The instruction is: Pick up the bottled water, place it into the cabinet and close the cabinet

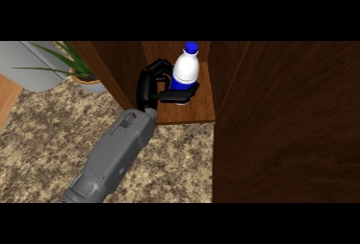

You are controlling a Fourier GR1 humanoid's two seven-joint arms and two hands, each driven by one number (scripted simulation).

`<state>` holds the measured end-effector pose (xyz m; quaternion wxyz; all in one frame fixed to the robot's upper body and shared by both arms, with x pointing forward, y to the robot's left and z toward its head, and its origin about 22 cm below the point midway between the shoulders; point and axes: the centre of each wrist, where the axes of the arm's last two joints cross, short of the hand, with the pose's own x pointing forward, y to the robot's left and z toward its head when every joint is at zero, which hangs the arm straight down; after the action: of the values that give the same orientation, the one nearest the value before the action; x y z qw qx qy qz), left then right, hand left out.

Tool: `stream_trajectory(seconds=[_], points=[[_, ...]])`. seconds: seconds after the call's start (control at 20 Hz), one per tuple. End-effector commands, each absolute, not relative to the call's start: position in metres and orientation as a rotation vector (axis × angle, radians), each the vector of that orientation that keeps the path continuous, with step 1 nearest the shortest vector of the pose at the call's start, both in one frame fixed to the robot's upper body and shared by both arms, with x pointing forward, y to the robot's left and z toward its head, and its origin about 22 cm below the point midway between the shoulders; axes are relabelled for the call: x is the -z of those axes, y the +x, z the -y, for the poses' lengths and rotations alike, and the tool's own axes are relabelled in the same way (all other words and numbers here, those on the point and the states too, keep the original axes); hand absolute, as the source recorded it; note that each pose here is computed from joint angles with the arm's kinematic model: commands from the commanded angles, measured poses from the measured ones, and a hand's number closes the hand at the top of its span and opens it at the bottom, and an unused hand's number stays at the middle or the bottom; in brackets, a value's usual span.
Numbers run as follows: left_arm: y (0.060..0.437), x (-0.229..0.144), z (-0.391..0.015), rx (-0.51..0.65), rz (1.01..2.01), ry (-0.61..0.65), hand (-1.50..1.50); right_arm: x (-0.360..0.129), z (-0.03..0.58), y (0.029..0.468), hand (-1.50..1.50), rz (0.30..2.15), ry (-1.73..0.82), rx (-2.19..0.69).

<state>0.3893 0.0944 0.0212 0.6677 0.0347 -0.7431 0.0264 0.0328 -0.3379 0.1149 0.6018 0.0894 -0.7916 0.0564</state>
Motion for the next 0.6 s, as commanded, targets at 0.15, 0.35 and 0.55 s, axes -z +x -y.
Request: stream_trajectory(seconds=[0.15, 0.35, 0.55], points=[[0.412, -0.039, -0.085, -0.038, 1.701, 0.132, 1.5, -0.137, 0.326, 0.04, -1.5, 1.908, 0.289, -0.095], [0.416, -0.034, -0.088, -0.023, 1.723, 0.208, 1.5, -0.145, 0.324, 0.036, -1.5, 1.919, 0.291, -0.108], [0.419, -0.029, -0.091, 0.03, 1.734, 0.266, -1.5, -0.145, 0.324, 0.037, -1.5, 1.906, 0.312, -0.131]])
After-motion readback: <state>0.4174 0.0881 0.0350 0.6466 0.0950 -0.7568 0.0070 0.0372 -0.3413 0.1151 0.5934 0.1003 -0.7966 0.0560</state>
